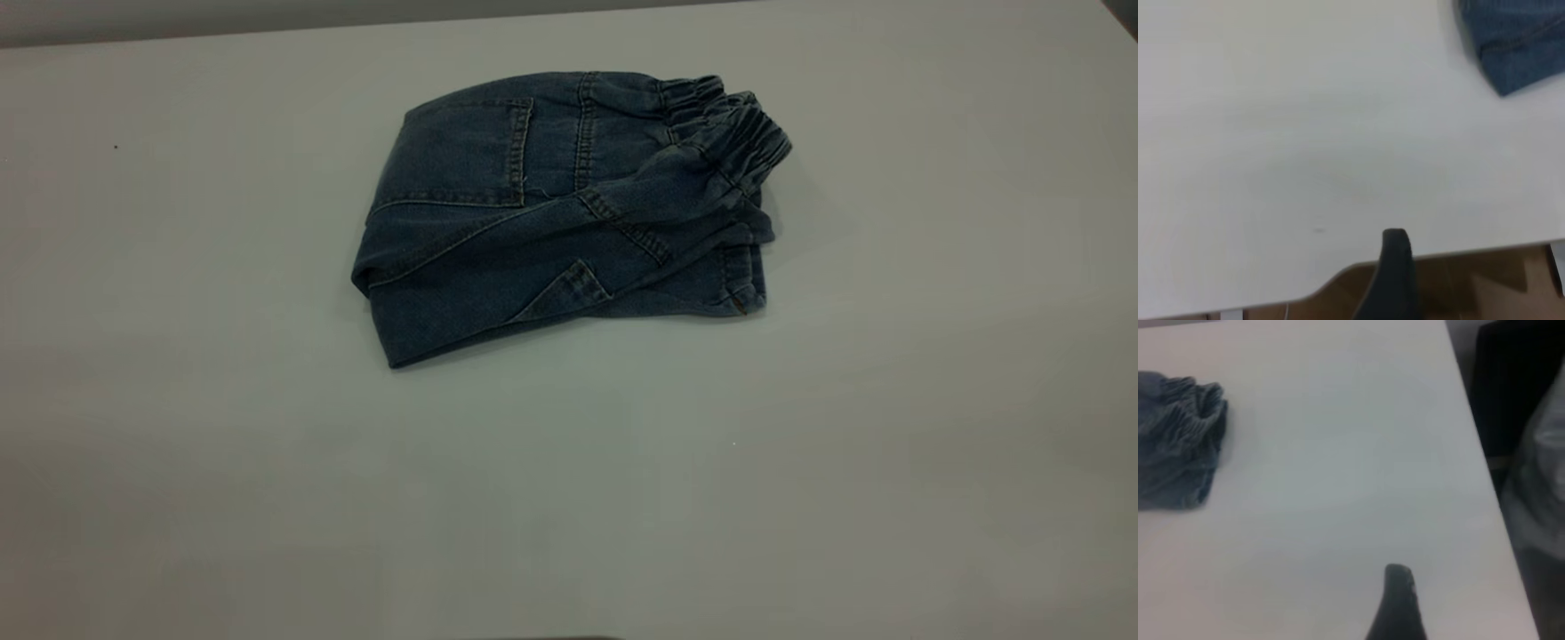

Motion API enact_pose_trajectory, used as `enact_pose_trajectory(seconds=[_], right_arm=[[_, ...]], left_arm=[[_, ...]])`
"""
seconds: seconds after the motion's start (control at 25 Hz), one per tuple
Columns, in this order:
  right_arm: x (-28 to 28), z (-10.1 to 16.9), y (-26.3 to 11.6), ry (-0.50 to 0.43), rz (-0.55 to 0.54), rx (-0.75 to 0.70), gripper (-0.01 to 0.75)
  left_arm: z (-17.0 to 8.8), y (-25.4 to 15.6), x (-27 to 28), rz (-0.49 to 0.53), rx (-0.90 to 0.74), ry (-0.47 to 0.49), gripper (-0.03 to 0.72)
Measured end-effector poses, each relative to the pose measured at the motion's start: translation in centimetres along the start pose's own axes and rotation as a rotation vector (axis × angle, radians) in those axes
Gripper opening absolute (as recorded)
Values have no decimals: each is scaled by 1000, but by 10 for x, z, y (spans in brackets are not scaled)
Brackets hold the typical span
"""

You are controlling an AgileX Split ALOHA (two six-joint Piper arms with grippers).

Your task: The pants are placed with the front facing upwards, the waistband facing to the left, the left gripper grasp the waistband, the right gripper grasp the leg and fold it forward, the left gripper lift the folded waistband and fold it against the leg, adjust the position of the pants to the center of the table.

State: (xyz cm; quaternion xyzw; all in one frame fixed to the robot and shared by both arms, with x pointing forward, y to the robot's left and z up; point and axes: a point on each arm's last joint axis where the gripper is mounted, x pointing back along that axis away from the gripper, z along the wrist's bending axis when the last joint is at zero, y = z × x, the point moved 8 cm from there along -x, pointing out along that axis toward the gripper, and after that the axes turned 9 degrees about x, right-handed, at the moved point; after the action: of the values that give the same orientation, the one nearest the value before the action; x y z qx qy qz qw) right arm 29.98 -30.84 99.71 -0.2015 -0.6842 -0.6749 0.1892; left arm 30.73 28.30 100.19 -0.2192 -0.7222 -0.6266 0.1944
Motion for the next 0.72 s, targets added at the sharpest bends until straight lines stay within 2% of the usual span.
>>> enact_pose_trajectory(seconds=[0.28,0.72], right_arm=[[0,-3,0,-45,1,-27,491],[0,-3,0,-44,2,-26,491]], left_arm=[[-1,-2,9,-68,-11,-7,577],[-6,-3,10,-57,-52,-73,577]])
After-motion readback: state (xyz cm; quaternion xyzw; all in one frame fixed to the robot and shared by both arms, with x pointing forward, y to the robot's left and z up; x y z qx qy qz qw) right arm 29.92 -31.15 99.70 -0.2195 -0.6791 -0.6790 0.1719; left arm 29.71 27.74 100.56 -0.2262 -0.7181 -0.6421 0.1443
